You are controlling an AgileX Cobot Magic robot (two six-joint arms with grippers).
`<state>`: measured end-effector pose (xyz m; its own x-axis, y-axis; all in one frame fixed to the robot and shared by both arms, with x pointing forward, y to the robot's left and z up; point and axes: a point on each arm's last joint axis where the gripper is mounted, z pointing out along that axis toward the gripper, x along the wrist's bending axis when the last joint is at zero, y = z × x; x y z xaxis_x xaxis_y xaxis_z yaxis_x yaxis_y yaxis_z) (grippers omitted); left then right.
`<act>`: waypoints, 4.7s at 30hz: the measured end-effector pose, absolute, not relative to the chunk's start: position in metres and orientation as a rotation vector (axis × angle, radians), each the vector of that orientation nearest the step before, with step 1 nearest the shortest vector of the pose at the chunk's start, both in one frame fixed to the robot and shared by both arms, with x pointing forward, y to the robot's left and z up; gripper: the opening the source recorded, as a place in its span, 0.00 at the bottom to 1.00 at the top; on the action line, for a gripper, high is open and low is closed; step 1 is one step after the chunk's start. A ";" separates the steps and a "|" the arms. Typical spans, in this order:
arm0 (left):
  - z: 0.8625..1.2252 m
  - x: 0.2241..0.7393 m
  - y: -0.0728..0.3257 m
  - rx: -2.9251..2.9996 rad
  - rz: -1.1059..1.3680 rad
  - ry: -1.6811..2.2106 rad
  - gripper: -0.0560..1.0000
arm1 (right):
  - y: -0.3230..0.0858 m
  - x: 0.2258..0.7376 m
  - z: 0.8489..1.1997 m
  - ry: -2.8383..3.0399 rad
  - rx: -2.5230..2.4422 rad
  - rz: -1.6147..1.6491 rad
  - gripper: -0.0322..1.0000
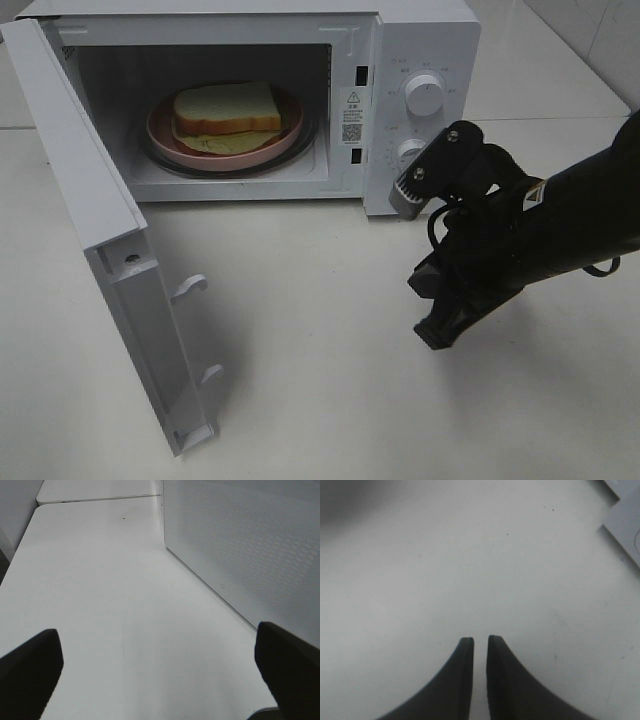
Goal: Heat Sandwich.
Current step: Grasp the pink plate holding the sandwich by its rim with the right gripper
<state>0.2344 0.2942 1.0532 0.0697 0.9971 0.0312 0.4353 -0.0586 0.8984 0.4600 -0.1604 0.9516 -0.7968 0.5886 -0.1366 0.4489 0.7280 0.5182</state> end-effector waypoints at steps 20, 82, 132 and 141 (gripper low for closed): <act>1.053 0.234 0.294 1.599 0.948 1.462 0.99 | -0.160 0.467 0.956 2.530 -0.285 0.428 0.41; 1.053 0.234 0.294 1.599 0.948 1.462 0.99 | -0.026 0.588 0.978 2.551 -0.545 0.265 0.84; 1.053 0.234 0.297 1.611 0.990 1.475 0.99 | 0.043 0.666 0.918 2.583 -0.279 0.345 0.69; 1.053 0.234 0.298 1.613 0.998 1.478 0.99 | 0.041 0.664 0.917 2.614 -0.279 0.323 0.10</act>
